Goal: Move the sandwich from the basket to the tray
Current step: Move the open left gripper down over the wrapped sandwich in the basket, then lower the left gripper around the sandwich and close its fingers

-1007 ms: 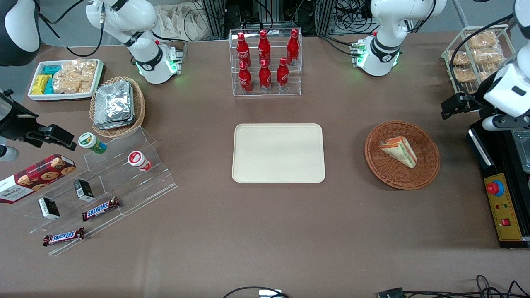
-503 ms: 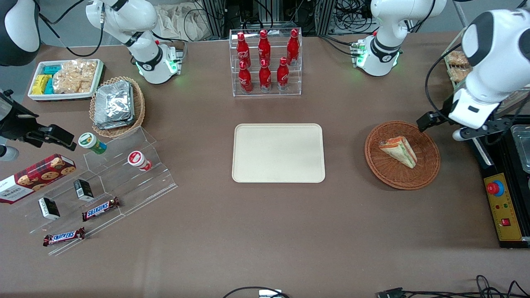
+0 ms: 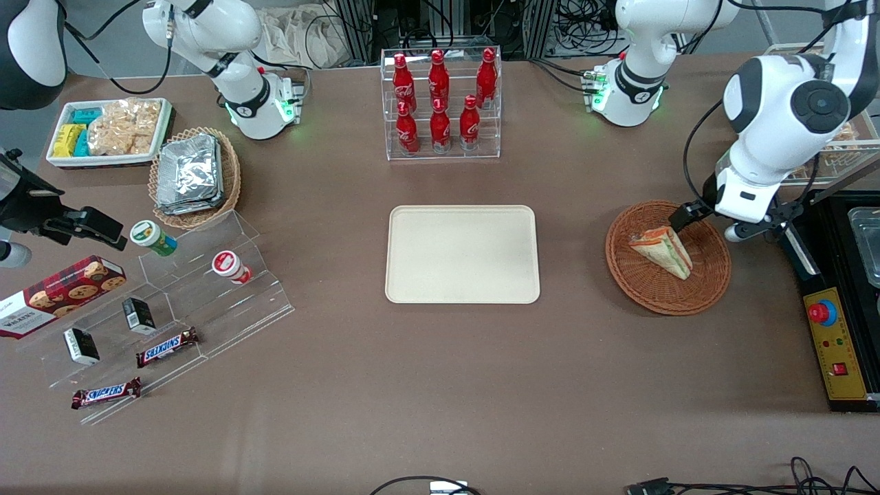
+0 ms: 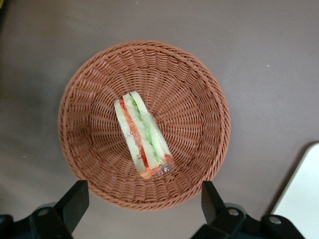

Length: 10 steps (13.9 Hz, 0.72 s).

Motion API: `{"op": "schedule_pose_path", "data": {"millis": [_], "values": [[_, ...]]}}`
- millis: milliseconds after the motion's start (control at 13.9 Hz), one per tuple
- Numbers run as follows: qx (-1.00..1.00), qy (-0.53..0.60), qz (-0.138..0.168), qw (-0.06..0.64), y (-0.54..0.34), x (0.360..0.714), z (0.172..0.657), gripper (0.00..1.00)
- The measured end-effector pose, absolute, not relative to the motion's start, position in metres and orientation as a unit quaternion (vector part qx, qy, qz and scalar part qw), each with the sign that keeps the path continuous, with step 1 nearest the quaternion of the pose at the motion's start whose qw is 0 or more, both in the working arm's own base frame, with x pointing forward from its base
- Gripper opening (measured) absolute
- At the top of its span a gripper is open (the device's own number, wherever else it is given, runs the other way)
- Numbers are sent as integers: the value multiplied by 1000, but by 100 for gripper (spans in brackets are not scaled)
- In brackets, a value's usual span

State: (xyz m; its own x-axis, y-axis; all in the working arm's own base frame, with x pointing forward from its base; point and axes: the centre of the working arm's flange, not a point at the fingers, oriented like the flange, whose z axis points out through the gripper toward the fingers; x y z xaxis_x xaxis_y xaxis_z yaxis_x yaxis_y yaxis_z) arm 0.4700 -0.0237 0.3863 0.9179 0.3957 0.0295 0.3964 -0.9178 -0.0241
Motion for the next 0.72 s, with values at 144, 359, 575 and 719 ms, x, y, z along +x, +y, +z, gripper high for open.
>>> {"op": "schedule_pose_path", "data": {"millis": [144,359,575,719], "values": [[-975,-220,-22,10,-24,466,363,100],[-970,-241,-29,6,-25,468,330,100],[-967,-252,-29,3,-26,474,302,100],[-967,-255,-26,3,-26,475,289,100]]}}
